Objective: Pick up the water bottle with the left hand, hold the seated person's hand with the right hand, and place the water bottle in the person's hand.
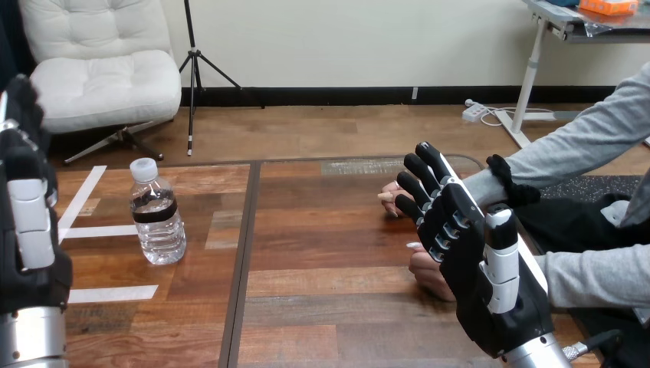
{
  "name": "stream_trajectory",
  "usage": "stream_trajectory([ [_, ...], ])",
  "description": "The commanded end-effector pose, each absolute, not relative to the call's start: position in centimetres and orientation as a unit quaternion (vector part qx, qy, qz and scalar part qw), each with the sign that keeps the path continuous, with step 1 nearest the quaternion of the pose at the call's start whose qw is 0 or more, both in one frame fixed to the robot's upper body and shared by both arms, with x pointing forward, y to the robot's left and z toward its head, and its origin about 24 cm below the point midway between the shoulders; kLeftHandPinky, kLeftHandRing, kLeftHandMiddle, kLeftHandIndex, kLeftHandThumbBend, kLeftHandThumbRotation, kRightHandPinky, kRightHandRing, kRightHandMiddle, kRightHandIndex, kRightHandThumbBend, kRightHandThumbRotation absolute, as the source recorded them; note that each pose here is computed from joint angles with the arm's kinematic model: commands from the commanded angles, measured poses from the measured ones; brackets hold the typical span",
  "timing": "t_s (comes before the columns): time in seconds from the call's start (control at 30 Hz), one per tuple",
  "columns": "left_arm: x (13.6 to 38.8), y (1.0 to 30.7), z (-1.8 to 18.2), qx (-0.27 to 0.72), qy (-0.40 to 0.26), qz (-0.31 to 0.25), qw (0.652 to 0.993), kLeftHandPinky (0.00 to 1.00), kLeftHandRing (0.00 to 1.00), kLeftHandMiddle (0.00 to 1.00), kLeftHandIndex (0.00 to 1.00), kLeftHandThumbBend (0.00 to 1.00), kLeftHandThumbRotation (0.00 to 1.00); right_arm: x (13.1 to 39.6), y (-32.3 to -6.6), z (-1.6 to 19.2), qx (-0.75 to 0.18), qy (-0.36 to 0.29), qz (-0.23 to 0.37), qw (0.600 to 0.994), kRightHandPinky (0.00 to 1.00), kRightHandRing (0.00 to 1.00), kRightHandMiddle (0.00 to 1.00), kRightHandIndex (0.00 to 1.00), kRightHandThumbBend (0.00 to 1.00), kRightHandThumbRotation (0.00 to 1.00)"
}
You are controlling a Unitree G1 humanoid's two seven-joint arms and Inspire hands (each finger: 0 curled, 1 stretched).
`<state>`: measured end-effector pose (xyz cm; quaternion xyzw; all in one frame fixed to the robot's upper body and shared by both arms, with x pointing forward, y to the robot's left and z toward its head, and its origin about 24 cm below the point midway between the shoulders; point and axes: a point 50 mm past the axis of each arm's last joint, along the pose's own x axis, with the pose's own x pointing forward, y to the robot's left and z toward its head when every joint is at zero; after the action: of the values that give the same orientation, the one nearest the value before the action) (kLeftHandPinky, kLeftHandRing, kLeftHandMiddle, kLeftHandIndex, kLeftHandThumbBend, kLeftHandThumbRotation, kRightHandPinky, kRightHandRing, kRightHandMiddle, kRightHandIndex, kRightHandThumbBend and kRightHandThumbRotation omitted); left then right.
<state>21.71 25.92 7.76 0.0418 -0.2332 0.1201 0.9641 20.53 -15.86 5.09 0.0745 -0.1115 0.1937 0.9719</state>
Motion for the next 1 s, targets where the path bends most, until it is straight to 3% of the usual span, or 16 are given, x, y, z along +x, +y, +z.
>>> stream_trajectory([
  [0.0, 22.7, 26.1, 8.4, 0.054, -0.243, 0.117, 0.962, 1.00, 1.00, 1.00, 0.98, 0.81, 1.00, 21.2, -15.6, 6.1, 0.070, -0.137, 0.203, 0.967, 1.00, 1.00, 1.00, 1.00, 0.93, 1.00],
  [0.1, 22.8, 26.2, 8.3, 0.059, -0.238, 0.121, 0.962, 1.00, 1.00, 1.00, 0.99, 0.83, 0.98, 21.2, -15.6, 6.1, 0.070, -0.137, 0.202, 0.967, 1.00, 1.00, 1.00, 1.00, 0.93, 1.00],
  [0.3, 22.9, 26.3, 7.9, 0.069, -0.230, 0.130, 0.962, 1.00, 1.00, 1.00, 1.00, 0.88, 0.80, 21.2, -15.6, 6.1, 0.071, -0.137, 0.203, 0.967, 1.00, 1.00, 1.00, 1.00, 0.94, 1.00],
  [0.4, 22.9, 26.4, 7.8, 0.071, -0.228, 0.135, 0.962, 1.00, 1.00, 1.00, 1.00, 0.89, 0.66, 21.2, -15.6, 6.1, 0.071, -0.137, 0.202, 0.967, 1.00, 1.00, 1.00, 1.00, 0.94, 1.00],
  [0.43, 22.9, 26.4, 7.8, 0.071, -0.227, 0.137, 0.962, 1.00, 1.00, 1.00, 1.00, 0.91, 0.56, 21.2, -15.6, 6.1, 0.071, -0.137, 0.202, 0.967, 1.00, 1.00, 0.99, 1.00, 0.94, 1.00],
  [0.7, 23.0, 26.6, 7.4, 0.082, -0.217, 0.148, 0.961, 1.00, 1.00, 1.00, 0.99, 0.98, 0.22, 21.2, -15.6, 6.1, 0.071, -0.138, 0.202, 0.967, 1.00, 1.00, 0.99, 1.00, 0.93, 1.00],
  [0.97, 23.1, 26.8, 7.2, 0.092, -0.205, 0.154, 0.962, 1.00, 1.00, 1.00, 0.99, 1.00, 0.09, 21.2, -15.6, 6.1, 0.070, -0.138, 0.203, 0.967, 1.00, 1.00, 0.99, 0.99, 0.93, 1.00],
])
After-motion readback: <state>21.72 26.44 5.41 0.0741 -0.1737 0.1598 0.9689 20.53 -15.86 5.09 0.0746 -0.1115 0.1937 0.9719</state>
